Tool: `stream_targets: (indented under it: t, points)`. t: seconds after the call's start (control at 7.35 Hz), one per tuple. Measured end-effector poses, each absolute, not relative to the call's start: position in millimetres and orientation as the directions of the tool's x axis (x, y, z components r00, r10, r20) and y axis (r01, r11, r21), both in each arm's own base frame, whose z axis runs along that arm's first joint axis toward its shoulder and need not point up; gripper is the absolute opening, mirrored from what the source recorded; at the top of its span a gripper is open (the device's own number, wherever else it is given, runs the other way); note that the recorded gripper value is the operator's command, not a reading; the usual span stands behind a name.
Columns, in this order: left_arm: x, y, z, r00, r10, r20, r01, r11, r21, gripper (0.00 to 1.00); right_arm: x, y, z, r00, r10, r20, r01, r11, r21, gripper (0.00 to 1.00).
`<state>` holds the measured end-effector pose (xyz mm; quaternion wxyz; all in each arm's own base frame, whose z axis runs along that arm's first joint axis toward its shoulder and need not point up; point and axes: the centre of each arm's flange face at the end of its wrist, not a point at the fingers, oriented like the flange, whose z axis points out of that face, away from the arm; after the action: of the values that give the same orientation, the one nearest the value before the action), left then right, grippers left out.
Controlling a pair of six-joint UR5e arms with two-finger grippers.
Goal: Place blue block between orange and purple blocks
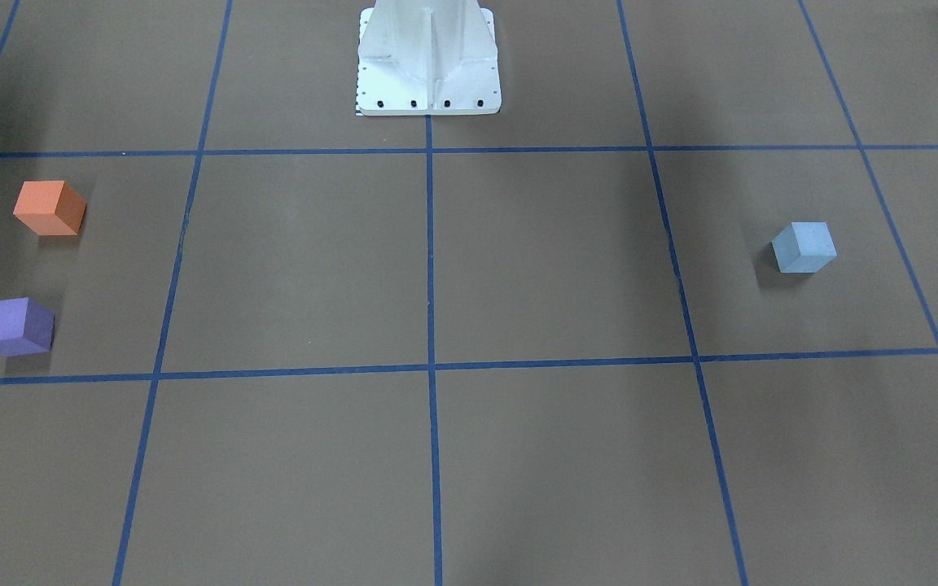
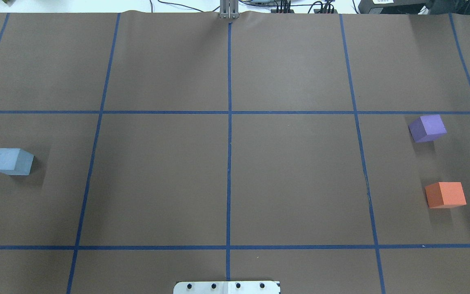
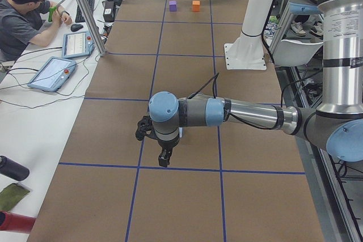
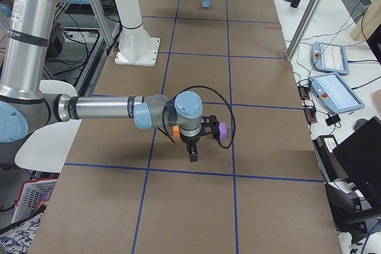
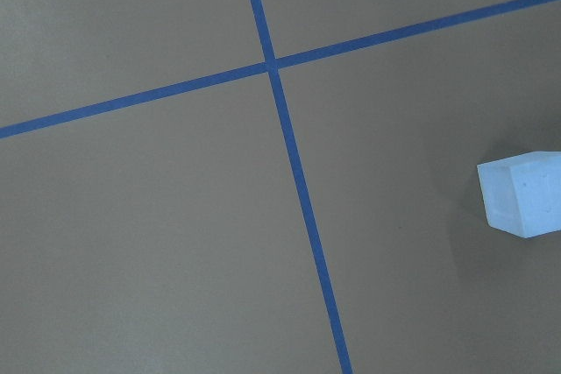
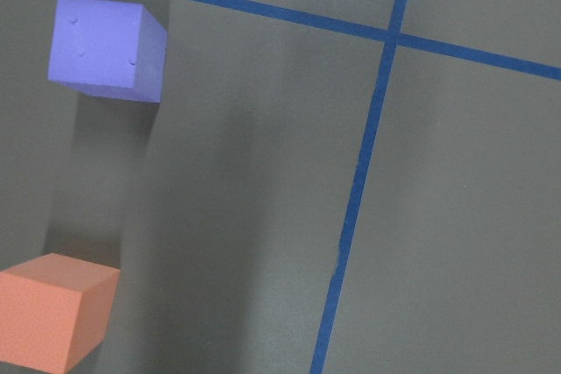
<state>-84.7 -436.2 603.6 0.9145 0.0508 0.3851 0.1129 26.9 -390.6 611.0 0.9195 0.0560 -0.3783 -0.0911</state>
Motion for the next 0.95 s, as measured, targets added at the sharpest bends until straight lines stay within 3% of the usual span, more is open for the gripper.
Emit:
stream_targets:
  t: [0.54,0.95]
  points:
    - [-85,-440,592,0.682,0.283,-0.674,-0.168,0.958,0.233,1.0,27,-390,611,0.697,-0.21,0.685,0.125,0.977,0.172,1.0]
    - [-78,-470,590,0.679,0.318,-0.662,-0.16,0.944,0.29,1.0,27,-391,610,0.697,-0.211,0.685,0.125,0.977,0.173,1.0]
